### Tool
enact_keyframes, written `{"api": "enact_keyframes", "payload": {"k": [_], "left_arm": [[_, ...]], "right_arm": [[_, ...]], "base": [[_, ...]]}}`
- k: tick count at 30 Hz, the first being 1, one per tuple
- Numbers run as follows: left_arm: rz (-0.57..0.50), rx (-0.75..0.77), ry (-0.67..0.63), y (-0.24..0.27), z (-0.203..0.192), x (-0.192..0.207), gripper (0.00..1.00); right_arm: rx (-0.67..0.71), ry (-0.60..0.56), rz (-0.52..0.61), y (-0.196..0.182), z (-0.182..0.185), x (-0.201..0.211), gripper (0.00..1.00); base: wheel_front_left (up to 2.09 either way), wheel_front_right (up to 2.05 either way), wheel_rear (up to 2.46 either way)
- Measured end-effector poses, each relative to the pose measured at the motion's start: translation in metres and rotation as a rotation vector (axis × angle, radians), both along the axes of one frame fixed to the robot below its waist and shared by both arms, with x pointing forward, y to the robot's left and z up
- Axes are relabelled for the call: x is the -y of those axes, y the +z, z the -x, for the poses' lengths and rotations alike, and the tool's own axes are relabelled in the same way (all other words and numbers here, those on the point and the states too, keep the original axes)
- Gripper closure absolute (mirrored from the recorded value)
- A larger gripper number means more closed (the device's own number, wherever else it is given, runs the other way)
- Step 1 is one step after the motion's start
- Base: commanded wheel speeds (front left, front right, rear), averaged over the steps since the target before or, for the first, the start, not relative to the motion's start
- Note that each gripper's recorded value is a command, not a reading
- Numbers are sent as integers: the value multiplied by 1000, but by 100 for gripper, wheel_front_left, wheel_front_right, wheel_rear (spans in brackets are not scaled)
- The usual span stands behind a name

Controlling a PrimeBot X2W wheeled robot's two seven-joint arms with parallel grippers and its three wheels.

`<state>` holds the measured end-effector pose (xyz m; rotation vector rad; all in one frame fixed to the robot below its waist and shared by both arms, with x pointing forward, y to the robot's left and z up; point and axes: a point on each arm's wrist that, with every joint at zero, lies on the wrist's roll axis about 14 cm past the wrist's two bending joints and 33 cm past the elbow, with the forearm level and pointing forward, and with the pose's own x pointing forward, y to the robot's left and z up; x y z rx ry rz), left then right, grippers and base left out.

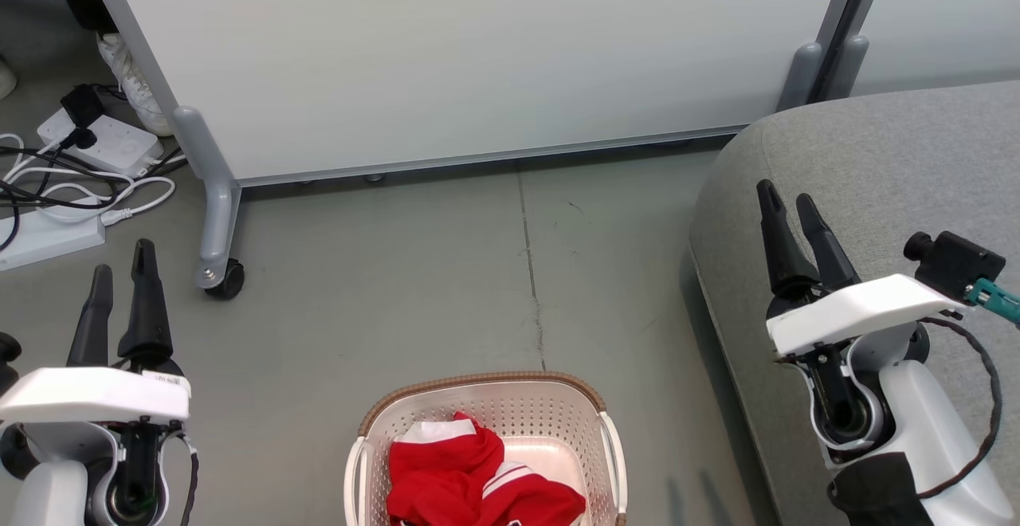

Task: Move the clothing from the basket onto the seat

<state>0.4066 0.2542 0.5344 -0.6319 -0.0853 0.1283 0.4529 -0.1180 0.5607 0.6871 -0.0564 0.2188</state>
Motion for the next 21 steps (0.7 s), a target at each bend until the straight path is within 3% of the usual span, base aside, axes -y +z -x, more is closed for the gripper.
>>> {"api": "enact_keyframes", "payload": {"k": [21], "left_arm": [[-276,-62,-41,-20,22,15,0]], "right_arm": [[33,-2,272,-19,18,-4,0]], "base": [[0,0,0]]}}
